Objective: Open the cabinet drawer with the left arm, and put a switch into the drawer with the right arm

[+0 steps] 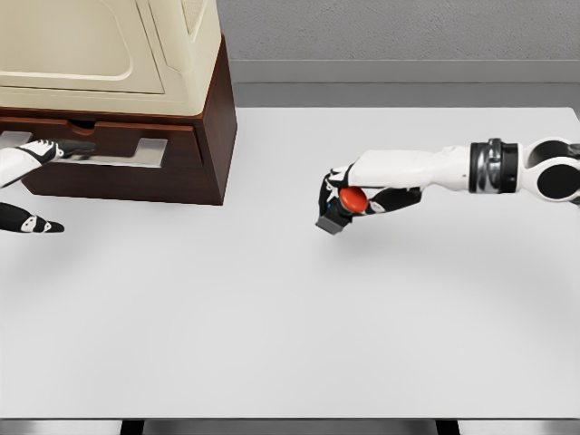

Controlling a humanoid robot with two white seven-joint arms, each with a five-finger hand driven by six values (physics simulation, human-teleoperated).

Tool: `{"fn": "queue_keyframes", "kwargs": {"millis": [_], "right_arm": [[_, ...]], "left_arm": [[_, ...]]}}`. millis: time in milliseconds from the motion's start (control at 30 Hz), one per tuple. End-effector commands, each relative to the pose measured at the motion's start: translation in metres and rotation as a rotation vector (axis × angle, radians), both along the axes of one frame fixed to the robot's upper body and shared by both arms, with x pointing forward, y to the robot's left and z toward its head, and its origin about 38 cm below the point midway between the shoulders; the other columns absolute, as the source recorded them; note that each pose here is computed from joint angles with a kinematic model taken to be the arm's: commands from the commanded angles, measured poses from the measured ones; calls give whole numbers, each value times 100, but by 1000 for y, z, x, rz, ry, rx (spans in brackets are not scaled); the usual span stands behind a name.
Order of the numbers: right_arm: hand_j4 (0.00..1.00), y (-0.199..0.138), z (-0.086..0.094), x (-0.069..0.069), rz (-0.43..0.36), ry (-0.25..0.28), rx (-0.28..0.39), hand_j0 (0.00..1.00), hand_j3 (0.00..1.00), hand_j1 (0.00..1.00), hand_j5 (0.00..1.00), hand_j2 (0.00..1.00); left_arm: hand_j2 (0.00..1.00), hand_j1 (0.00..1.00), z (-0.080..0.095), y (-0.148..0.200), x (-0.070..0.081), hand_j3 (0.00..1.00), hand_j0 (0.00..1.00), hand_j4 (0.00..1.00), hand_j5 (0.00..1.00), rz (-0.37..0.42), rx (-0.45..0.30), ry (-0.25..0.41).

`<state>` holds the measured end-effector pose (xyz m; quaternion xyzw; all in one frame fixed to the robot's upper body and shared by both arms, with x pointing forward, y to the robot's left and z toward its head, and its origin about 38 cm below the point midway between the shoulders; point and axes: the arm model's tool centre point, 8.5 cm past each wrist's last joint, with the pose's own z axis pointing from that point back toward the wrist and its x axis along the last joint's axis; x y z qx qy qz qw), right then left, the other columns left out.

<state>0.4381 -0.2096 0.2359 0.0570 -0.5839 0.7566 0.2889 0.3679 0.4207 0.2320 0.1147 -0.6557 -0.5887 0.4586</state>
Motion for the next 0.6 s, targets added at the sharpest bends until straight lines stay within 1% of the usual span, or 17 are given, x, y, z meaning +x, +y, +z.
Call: {"fn": "queue_keyframes", "kwargs": {"millis": [0, 67, 133, 200, 233, 267, 333, 367, 400, 567], "right_arm": [[40, 9, 2, 1, 8, 13, 27, 40, 40, 40, 40, 40], [40, 16, 6, 2, 22, 9, 35, 40, 40, 40, 40, 40], [40, 20, 11, 3, 28, 0, 38, 40, 40, 40, 40, 40], [40, 22, 13, 4, 25, 9, 52, 40, 40, 40, 40, 40], [40, 23, 13, 3, 28, 10, 54, 40, 40, 40, 40, 40], [40, 23, 13, 4, 26, 13, 57, 40, 40, 40, 40, 40], [40, 24, 18, 5, 26, 3, 64, 40, 40, 40, 40, 40], [40, 29, 20, 6, 37, -1, 68, 40, 40, 40, 40, 40], [40, 31, 20, 5, 40, -1, 69, 40, 40, 40, 40, 40], [40, 36, 21, 6, 47, 2, 75, 40, 40, 40, 40, 40]], "left_arm": [[100, 100, -3, -1, 2, 100, 100, 100, 100, 4, -16, 4], [100, 100, -3, -1, 2, 100, 100, 100, 100, 4, -16, 2], [100, 100, -4, -2, 1, 100, 100, 100, 100, -5, -6, 15], [100, 100, -4, -2, 1, 100, 100, 100, 100, -6, -5, 15], [100, 100, -4, -2, 1, 100, 100, 100, 100, -9, 1, 21], [100, 100, -6, -3, 0, 100, 100, 100, 100, -25, 16, 40], [100, 100, -5, -3, -2, 100, 100, 100, 100, -34, 28, 50], [100, 100, -5, -3, -3, 100, 100, 100, 100, -42, 35, 65], [100, 100, -5, -3, -3, 100, 100, 100, 100, -47, 39, 71], [100, 100, 4, -1, -7, 100, 100, 100, 100, -58, 50, 85]]}}
